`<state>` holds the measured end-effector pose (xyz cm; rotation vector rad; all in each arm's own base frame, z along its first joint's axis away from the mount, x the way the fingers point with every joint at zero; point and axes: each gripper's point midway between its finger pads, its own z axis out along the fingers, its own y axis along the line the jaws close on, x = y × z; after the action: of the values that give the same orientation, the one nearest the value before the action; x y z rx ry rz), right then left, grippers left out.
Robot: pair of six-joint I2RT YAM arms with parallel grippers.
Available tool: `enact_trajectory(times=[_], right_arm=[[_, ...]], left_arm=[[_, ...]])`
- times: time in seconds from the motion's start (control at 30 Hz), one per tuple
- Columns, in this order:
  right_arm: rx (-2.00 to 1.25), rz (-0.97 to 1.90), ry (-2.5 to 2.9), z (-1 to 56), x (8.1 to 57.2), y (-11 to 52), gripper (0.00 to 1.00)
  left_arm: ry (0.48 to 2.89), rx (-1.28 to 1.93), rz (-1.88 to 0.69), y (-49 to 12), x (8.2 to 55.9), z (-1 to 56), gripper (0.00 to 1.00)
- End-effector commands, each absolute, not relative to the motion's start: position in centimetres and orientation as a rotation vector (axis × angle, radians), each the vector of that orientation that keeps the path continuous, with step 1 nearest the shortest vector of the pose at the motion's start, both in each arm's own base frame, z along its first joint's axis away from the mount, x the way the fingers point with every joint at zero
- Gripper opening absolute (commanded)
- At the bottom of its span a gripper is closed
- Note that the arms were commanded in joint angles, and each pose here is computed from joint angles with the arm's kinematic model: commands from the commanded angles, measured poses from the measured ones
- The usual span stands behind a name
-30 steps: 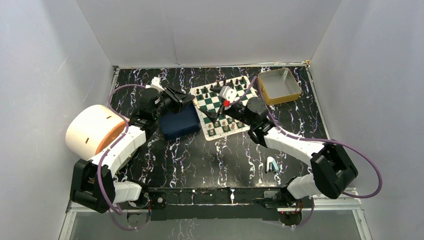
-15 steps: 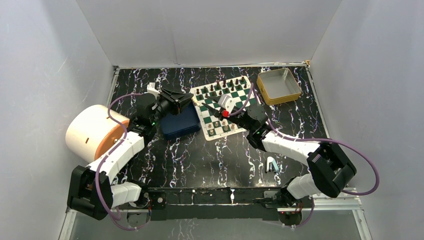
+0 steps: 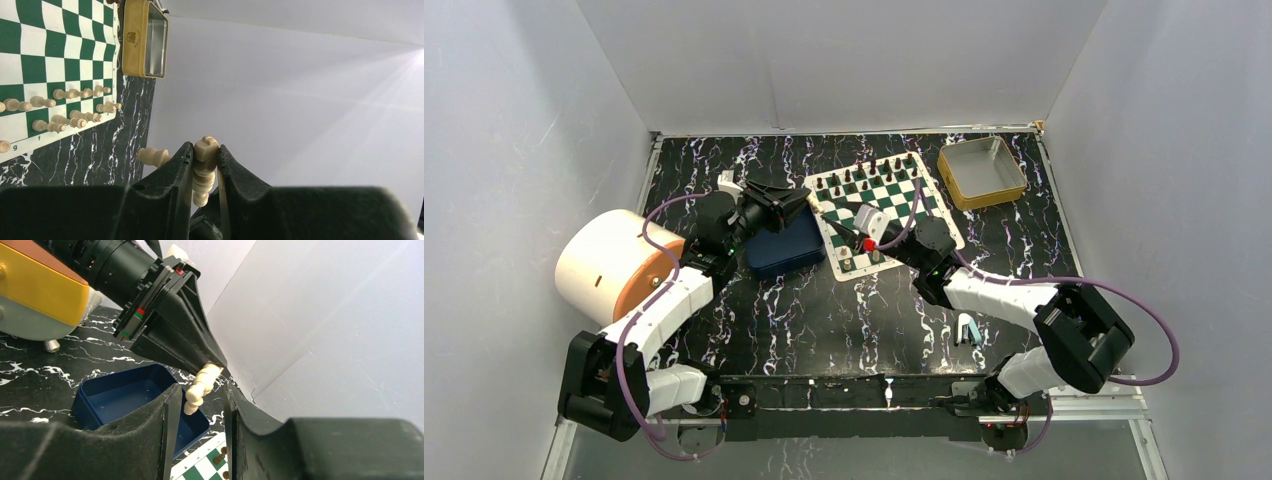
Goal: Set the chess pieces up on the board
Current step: Place the chess piece on the chessboard.
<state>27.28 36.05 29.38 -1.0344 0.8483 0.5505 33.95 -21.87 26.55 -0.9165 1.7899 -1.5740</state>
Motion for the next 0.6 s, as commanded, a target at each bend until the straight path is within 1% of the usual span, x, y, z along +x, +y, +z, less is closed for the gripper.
enact_trajectory(times=[0.0,0.2,0.57], right_arm=[[-1.017,0.491,0.746,31.22,27.0,36.32,0.45],[-1.02,0.469,0.741,30.93,27.09,36.96,0.45],[-0.963,0.444,0.723,31.8,27.61,36.85,0.39]], left_arm=[[1.71,-0.879,-1.629,-21.67,33.66,29.0,0.0],[1.705,-0.874,-1.635,-21.68,33.61,29.25,0.0],[1.712,-0.875,-1.644,-21.73,33.31,29.13,0.0]])
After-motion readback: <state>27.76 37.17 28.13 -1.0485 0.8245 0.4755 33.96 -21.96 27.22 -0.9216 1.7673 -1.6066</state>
